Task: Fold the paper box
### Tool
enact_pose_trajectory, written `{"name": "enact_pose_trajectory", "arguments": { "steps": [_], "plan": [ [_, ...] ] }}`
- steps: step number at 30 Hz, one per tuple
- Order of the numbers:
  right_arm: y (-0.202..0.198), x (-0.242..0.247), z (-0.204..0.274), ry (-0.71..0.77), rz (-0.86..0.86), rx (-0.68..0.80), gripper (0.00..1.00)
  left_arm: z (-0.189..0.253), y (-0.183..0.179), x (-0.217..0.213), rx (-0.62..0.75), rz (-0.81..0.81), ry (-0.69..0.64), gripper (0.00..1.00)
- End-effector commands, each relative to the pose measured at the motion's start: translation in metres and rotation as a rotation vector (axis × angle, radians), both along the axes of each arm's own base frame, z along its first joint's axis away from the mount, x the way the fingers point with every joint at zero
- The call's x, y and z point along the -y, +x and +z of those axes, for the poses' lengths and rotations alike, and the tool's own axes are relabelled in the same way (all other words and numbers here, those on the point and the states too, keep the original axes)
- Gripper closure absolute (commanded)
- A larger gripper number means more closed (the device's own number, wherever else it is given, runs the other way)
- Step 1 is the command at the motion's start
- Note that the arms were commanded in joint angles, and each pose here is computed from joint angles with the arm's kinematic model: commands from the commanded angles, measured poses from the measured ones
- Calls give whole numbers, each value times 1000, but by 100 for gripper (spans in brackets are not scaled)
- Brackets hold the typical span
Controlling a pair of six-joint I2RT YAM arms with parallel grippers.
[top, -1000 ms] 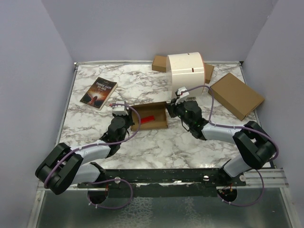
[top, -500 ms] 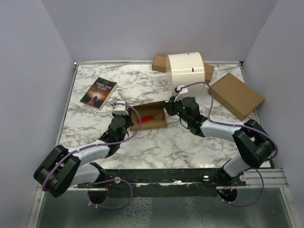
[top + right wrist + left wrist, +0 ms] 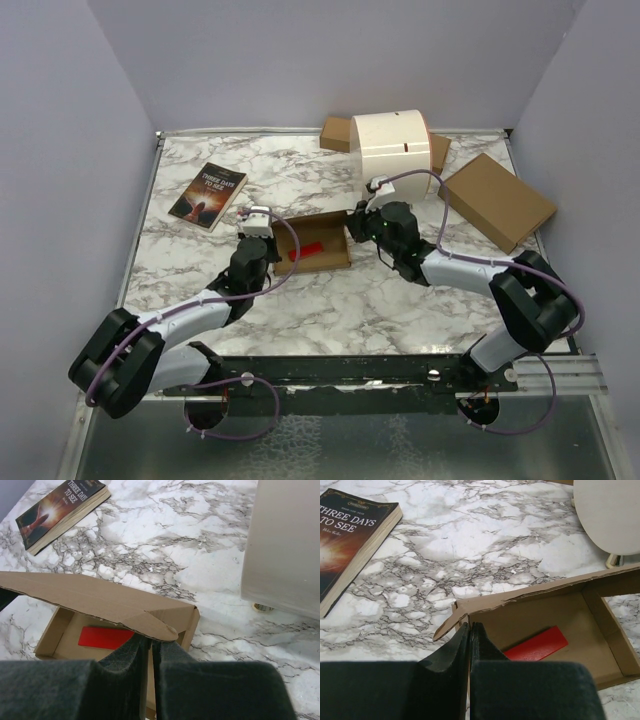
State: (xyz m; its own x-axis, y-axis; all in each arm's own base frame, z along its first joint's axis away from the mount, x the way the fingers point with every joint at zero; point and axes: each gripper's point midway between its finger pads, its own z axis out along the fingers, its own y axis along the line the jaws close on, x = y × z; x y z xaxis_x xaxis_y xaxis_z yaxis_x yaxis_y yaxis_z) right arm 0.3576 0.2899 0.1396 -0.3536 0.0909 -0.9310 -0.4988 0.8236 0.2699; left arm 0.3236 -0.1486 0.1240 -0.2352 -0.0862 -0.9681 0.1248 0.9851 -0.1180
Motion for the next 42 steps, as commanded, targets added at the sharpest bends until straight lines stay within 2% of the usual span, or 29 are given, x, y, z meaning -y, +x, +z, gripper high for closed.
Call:
{"name": "enact_pose_trajectory", "arguments": {
  "steps": [1, 18, 29, 42],
  "plan": [
    [-18, -31, -2, 40, 122, -66, 94, 8, -1, 19, -21, -98, -1, 100],
    [-10, -40, 3, 24, 122, -115, 94, 11, 9, 19, -83, -113, 1, 100],
    [-26, -31, -22, -40, 153, -167, 94, 1, 2, 18, -111, -130, -18, 100],
    [-36, -18, -25, -112, 187, -104, 95, -16, -18, 21, -159, -155, -109, 100]
  ]
}}
